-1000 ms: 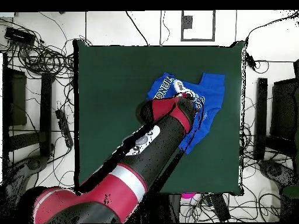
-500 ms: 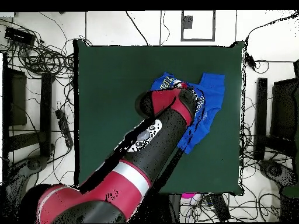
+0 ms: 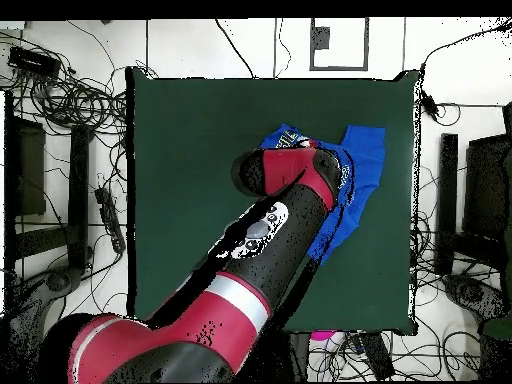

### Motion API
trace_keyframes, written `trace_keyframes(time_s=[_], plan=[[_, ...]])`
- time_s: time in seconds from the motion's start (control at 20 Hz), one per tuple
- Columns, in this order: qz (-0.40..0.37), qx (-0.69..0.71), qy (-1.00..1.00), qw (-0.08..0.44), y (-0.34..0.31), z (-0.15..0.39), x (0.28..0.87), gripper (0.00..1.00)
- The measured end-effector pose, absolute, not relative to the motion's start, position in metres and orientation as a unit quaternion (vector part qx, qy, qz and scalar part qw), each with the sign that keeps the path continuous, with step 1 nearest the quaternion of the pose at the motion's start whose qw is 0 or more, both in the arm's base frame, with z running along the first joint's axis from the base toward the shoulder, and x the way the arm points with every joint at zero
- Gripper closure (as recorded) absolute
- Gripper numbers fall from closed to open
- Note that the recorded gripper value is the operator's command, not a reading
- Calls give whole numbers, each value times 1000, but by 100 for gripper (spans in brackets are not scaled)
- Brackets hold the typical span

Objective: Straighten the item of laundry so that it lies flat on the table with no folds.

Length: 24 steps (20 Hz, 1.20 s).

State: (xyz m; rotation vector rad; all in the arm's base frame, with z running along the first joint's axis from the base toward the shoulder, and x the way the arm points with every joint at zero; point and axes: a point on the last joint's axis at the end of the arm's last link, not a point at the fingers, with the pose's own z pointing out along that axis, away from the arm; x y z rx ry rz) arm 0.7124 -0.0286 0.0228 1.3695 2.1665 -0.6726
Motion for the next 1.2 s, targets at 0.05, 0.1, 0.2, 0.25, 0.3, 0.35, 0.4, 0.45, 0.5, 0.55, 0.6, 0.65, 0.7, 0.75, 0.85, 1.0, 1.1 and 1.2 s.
trace_keyframes(time_s=[0.05,0.1,0.2,0.25,0.3,0.35,0.4,0.45,0.5,0.55,0.6,0.65,0.7,0.75,0.85,1.0,1.1,1.2], plan=[[-245,513,791,226,-23,20,710,0],[-246,516,790,221,-22,19,708,0],[-251,522,788,209,-19,17,705,0],[-254,523,787,204,-18,17,703,0],[-257,525,787,200,-17,16,702,0],[-259,526,786,196,-16,16,700,0],[-266,528,785,186,-15,16,697,0],[-268,529,784,184,-14,16,696,0],[-271,529,784,180,-13,16,695,0],[-273,531,783,176,-13,16,693,0],[-279,532,781,167,-11,16,691,0],[-282,534,780,163,-10,16,689,0],[-287,536,779,156,-9,17,687,0],[-291,537,777,150,-8,17,686,0],[-297,540,775,140,-8,18,683,0],[-305,544,771,129,-8,18,679,0],[-307,544,770,126,-8,18,679,0],[-310,545,769,121,-7,17,677,0]])
